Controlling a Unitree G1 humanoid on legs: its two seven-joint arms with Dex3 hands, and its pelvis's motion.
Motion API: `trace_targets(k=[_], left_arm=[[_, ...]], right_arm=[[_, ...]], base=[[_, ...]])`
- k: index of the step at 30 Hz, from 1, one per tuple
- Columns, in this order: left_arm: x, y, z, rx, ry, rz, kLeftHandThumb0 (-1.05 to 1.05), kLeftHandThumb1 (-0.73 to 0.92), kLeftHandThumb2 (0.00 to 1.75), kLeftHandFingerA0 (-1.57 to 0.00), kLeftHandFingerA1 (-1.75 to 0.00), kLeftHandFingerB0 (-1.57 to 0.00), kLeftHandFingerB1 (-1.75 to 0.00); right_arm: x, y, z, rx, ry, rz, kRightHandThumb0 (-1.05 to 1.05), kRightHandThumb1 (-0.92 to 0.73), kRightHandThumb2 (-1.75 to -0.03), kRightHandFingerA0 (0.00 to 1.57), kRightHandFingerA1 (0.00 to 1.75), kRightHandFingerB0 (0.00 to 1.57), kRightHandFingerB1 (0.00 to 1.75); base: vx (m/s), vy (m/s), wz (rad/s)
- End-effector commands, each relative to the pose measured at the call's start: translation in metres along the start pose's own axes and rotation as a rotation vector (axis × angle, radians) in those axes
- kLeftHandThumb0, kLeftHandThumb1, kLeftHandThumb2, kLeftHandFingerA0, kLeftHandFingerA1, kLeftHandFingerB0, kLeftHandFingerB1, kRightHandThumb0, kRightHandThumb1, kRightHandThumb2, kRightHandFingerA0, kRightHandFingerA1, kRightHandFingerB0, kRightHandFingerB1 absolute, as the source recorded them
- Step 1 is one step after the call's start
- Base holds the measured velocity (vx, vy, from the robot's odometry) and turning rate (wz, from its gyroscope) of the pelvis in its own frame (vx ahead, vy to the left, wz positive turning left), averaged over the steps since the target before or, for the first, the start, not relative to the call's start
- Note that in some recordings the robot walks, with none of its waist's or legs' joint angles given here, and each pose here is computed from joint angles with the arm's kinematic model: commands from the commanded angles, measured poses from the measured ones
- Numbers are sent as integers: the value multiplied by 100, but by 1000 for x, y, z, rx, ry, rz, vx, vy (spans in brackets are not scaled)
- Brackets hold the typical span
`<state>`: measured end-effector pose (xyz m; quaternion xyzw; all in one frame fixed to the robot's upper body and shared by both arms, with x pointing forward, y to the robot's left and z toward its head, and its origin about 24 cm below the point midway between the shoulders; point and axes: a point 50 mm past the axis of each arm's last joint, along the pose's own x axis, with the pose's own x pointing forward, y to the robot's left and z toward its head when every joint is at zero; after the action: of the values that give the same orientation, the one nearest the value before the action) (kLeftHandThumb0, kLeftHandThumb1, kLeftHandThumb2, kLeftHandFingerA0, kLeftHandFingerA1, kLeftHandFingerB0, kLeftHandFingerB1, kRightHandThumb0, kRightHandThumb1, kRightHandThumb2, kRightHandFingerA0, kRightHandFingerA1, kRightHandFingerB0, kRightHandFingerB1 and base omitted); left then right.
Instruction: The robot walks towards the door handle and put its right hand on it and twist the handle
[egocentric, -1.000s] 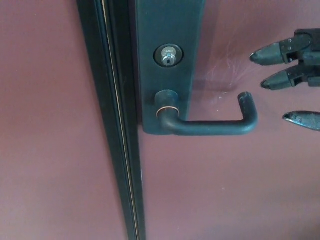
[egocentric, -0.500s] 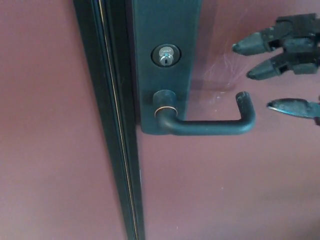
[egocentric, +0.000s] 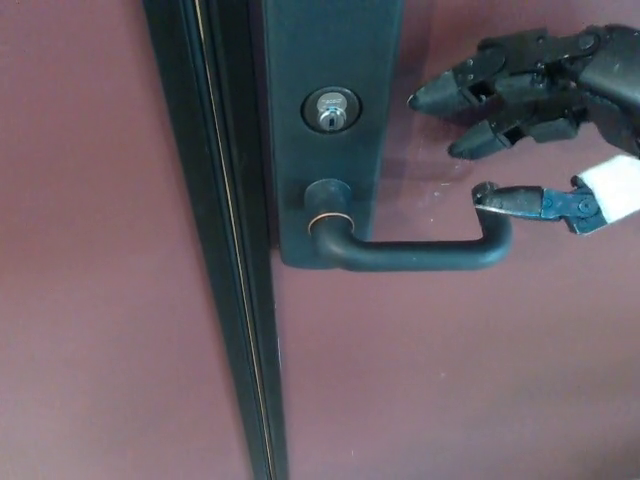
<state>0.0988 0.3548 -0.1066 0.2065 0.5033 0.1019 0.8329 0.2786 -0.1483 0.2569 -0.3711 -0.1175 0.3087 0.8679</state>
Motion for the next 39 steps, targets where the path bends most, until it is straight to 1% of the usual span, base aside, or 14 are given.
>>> trace_targets(k=[1,13,20,25,29,35,36,38,39], left_arm=[[-1,1,-3,15,20,-8,-30,59,57,-73,-52,-56,-42],[-2,3,-5,45,23,-16,-31,59,58,-74,-50,-56,-43],[-2,7,-3,54,19,-9,-31,59,58,-74,-50,-56,-43],[0,8,3,42,8,-6,-31,60,59,-74,-50,-56,-43],[2,7,8,45,0,-4,-31,60,59,-74,-50,-56,-43],[0,7,3,50,3,-14,-31,60,58,-72,-50,-56,-42],[0,7,2,52,7,-18,-32,60,59,-72,-49,-56,-43],[-1,6,-1,55,17,-20,-32,60,59,-72,-49,-56,-43],[-1,5,-2,63,21,-16,-31,60,58,-73,-49,-56,-42]], right_arm=[[7,4,-7,-20,72,41,-40,-56,-57,50,42,43,36],[4,9,-12,-38,125,88,-38,-56,-57,50,43,42,37],[11,10,-16,-33,141,93,-38,-56,-57,50,43,42,37],[19,7,-11,-73,146,96,-39,-56,-57,49,42,43,36],[21,4,-7,-88,142,98,-38,-56,-57,50,42,42,36],[19,9,-7,-100,152,130,-38,-56,-57,50,42,46,38],[18,10,-7,-105,157,141,-43,-44,-77,46,55,39,49],[17,12,-7,-106,162,149,-43,-44,-77,46,55,39,49],[16,12,-6,-108,165,155,-43,-44,-77,45,54,42,50]], base=[[0,0,0],[0,0,0],[0,0,0],[0,0,0],[0,0,0],[0,0,0],[0,0,0],[0,0,0],[0,0,0]])
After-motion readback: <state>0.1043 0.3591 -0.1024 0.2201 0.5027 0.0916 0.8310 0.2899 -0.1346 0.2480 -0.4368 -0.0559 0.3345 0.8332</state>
